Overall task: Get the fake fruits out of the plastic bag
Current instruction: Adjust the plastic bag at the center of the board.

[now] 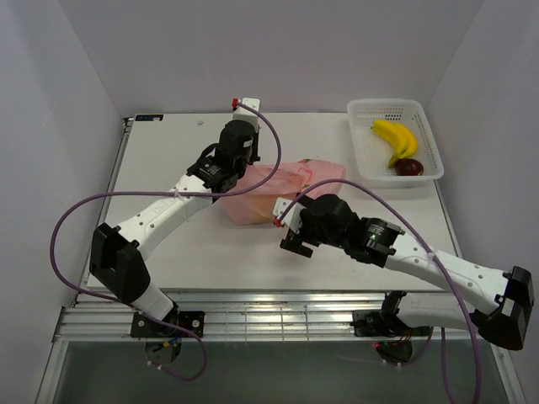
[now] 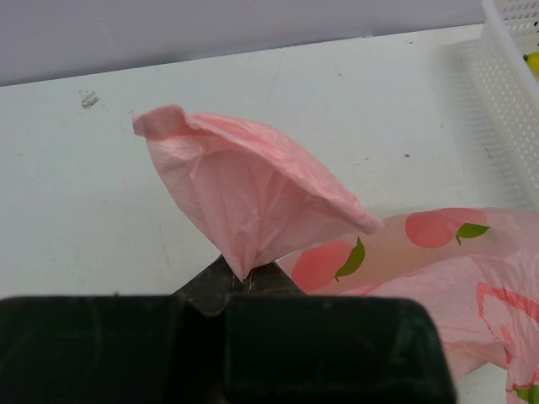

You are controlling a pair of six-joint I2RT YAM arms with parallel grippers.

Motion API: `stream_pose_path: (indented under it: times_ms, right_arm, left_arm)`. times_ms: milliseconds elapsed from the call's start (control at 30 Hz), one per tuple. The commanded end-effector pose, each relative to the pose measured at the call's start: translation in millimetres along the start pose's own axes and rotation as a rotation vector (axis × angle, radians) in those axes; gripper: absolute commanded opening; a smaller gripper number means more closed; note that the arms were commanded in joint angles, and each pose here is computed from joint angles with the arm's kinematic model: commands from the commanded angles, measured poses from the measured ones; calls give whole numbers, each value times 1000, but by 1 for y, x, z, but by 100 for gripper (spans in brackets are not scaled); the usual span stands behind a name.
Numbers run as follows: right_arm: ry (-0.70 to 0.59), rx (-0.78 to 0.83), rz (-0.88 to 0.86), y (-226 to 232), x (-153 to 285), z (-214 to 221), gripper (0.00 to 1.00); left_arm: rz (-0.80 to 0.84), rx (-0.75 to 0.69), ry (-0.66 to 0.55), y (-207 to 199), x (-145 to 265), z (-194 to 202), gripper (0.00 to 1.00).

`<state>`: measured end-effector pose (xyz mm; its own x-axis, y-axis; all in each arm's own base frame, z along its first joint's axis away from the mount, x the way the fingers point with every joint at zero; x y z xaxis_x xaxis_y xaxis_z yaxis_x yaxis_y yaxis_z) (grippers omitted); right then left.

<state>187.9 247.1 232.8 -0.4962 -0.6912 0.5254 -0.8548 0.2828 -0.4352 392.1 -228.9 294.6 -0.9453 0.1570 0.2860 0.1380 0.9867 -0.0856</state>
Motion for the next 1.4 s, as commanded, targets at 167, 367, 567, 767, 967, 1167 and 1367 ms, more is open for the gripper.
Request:
stream_pose_path:
  times_ms: [167, 367, 567, 767, 967, 1167, 1367]
  right_arm:
    - [203, 341, 134, 2, -9, 39, 90]
    - [159, 463, 307, -22, -14, 22, 90]
    - [125, 535, 262, -21, -31, 19, 90]
    - [61, 461, 257, -48, -45, 24, 99]
    - [-112, 393, 201, -58, -47, 3, 8]
    - [-166, 269, 310, -86, -40, -5, 8]
    - [-297, -41, 536, -167, -2, -36, 8]
  left_arm:
    - [27, 30, -26, 1, 14, -12, 0]
    - [41, 30, -12, -2, 13, -9, 0]
    - [36, 21, -14, -1, 13, -10, 0]
    - [26, 2, -11, 0, 9, -6, 0]
    - [26, 2, -23, 0, 10, -8, 0]
    - [2, 0, -30, 7, 13, -8, 0]
    - [61, 80, -88, 8, 2, -46, 0]
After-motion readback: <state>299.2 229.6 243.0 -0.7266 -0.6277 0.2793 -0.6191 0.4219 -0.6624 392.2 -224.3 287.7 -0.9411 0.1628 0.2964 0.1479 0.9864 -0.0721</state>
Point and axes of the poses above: each gripper's point midway between its finger pads, its own x axis back along the fingers, its own y axis along the line the jaws close on, z = x × y, the point moved 3 cm from there along x, back along the fingers, and after that the axes turned 6 degrees about x, right-handed, at the moved point
